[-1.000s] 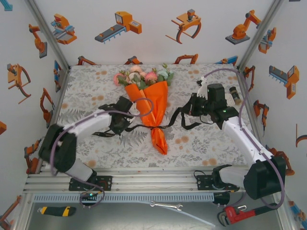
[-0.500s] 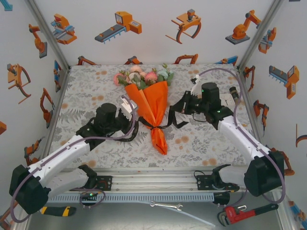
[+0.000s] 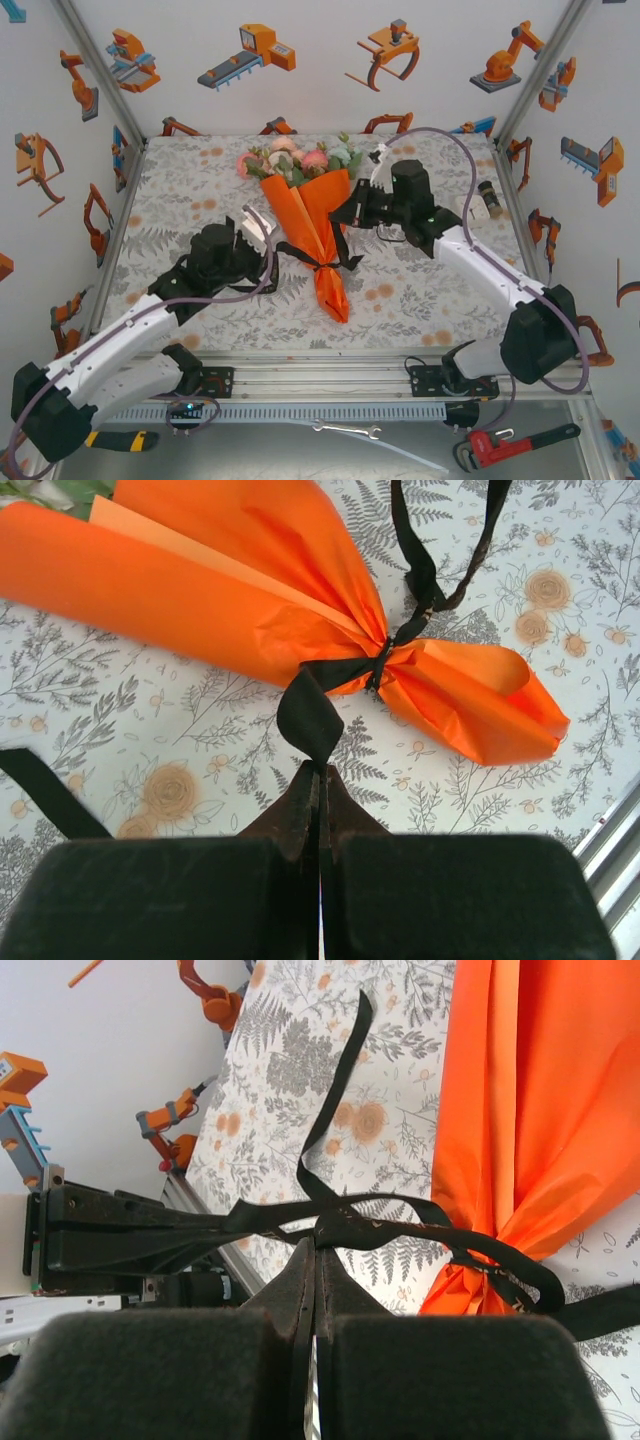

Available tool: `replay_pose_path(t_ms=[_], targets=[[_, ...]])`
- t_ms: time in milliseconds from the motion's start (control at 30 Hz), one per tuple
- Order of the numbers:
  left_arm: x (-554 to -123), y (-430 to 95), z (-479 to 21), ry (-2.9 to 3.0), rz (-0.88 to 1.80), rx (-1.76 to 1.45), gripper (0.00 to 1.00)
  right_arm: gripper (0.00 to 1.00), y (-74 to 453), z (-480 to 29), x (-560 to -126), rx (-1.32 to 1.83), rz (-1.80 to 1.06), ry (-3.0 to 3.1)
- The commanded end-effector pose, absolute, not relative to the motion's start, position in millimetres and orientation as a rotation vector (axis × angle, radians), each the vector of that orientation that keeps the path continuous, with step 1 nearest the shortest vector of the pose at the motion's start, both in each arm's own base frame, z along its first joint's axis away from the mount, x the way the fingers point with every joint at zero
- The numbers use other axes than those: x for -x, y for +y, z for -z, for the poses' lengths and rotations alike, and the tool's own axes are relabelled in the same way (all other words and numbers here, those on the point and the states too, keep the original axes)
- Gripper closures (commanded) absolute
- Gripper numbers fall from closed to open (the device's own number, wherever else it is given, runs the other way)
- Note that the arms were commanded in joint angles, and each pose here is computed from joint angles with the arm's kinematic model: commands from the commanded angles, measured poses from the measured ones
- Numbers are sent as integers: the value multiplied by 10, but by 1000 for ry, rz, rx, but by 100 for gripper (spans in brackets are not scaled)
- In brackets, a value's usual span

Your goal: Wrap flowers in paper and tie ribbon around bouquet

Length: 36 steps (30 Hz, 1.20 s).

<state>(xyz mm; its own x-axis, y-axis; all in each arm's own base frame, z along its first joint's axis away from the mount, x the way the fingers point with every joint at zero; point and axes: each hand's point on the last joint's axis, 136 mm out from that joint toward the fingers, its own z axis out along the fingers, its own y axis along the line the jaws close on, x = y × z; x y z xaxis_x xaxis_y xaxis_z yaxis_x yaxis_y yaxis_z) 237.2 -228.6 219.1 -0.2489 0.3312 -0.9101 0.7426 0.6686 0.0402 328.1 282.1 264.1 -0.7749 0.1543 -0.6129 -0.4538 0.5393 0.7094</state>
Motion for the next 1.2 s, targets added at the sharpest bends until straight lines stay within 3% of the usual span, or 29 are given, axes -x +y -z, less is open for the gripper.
replay_pose_path(t_ms=[0, 200, 333, 400, 533, 633, 967, 1167], targets=[[-2342, -2278, -2221, 1800, 493, -862, 100, 100, 2870, -2817, -3340, 247, -1252, 2082], [-2279, -2440, -2207, 1798, 563, -928, 100, 100, 3503, -2824, -3421, 307, -1307, 2083], [-2249, -2492, -2214, 1766, 569, -943, 100, 100, 4021, -2482, -3607, 232, -1409, 2108], [-2278, -2455, -2177, 1769, 536, -933, 100, 100, 4408, -2337, -3498, 295, -1521, 2155], [-2270, -2396, -2136, 1777, 509, -928, 100, 62, 4697, -2276, -3336, 418, -1530, 2175], [-2284, -2349, -2125, 1779, 486, -911, 100, 48, 4424, -2289, -3452, 394, -1429, 2185], [-2323, -2417, -2118, 1751, 498, -917, 100, 50, 3485, -2377, -3460, 414, -1218, 2182], [-2290, -2550, -2106, 1729, 574, -949, 100, 64, 3701, -2281, -3577, 364, -1269, 2182]])
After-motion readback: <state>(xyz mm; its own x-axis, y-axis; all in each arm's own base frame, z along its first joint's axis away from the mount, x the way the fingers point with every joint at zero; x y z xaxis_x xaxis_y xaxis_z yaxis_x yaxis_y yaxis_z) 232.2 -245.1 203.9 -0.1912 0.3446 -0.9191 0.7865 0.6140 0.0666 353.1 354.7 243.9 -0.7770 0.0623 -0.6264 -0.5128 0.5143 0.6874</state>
